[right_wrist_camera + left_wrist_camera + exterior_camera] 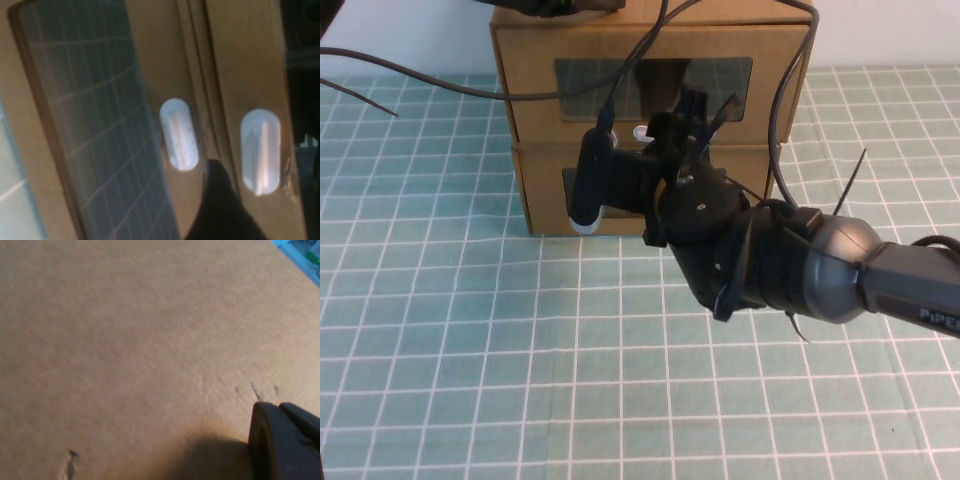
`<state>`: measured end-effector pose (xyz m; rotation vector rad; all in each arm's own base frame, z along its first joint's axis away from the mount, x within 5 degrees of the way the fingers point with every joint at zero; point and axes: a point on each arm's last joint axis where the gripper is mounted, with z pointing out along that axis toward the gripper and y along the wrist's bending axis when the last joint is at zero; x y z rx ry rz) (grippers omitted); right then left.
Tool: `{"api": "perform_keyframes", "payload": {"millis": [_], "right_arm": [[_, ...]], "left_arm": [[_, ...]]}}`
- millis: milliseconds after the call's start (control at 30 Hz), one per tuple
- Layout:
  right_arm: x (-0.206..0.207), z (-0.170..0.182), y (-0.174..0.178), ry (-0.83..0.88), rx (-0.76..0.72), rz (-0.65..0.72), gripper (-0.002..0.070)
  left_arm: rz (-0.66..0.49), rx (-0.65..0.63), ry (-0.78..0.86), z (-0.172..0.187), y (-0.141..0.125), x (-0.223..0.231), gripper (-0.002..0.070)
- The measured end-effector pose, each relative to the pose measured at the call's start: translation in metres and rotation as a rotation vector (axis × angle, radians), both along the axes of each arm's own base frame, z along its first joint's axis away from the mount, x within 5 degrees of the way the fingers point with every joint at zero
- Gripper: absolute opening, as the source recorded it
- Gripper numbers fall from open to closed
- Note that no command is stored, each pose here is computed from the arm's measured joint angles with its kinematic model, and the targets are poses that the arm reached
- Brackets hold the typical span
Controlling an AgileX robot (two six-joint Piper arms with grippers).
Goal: Open the shoe box
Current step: 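Pull the top drawer of the cardboard box fully open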
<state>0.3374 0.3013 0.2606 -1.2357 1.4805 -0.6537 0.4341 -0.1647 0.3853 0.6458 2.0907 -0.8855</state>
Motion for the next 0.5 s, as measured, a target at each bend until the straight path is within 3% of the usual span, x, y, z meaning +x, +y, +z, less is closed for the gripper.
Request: {"api": "perform_keyframes", "payload": {"millis": [333,433,500], "right_arm": [[0.023,-0.010,0.006,-0.010,0.000,-0.020,0.0336],[0.028,-0.009,0.006,-0.027,0.000,-0.036,0.0256],[0.029,-0.008,0.006,-0.033,0.011,-0.049,0.0157]], "left_arm": [[0.004,-0.005,0.004,0.000,0.000,0.000,-0.0005],[0.005,-0.006,0.003,0.000,0.000,0.000,-0.0005],[0.006,-0.007,0.004,0.000,0.000,0.000,-0.0005]]}}
